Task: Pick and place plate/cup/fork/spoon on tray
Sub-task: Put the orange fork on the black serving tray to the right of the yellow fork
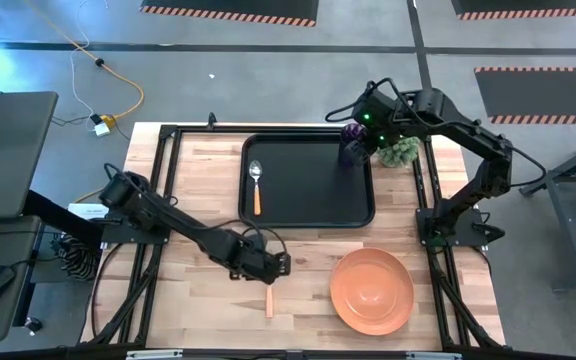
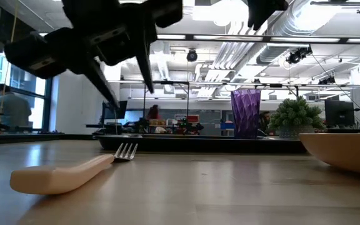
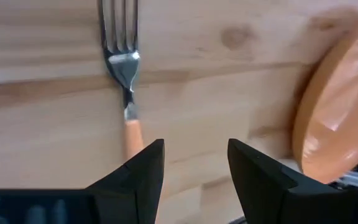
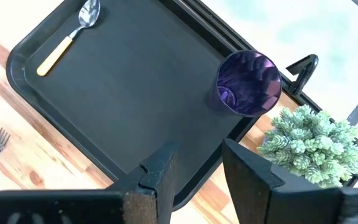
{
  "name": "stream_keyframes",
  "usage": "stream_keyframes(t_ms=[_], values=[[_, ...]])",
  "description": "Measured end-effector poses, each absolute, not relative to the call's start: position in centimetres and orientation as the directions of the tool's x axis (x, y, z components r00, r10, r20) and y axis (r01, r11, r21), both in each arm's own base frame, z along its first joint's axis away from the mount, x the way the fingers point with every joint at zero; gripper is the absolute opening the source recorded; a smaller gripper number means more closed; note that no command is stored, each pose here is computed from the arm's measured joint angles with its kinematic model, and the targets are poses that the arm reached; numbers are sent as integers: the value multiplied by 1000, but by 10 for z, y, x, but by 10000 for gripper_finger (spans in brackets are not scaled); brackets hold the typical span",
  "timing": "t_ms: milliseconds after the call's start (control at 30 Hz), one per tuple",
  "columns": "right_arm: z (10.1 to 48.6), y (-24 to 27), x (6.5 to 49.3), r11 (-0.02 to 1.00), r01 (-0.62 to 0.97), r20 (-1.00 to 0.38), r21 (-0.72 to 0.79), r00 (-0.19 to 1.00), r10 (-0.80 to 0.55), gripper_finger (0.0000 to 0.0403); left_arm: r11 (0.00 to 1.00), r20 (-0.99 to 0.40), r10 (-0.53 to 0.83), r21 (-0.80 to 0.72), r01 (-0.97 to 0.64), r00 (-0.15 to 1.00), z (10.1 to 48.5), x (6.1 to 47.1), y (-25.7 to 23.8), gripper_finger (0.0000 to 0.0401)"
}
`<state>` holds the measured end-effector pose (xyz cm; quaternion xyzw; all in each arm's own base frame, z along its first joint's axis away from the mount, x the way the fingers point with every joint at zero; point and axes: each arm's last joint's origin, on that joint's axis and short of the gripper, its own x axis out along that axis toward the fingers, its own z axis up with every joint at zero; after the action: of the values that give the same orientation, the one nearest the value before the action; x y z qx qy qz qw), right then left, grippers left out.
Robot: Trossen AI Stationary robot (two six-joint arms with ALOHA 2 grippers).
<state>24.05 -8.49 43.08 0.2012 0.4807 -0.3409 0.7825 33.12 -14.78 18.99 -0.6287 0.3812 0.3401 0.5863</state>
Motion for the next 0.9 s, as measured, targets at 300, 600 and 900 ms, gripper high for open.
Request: stream_keyframes(t_ms=[300, 600, 900], values=[[430, -85, 239, 687, 726, -894, -19, 296, -337, 122, -52, -886, -99, -449, -892, 452, 185, 326, -159, 168], [430, -85, 239, 687, 727, -894, -19, 295, -337, 122, -83, -899, -101, -419, -904, 426, 180, 319, -172, 168], [430, -85, 240, 673, 740, -893, -9, 297, -338, 122, -96, -915, -96, -383, -919, 392, 168, 317, -178, 168]])
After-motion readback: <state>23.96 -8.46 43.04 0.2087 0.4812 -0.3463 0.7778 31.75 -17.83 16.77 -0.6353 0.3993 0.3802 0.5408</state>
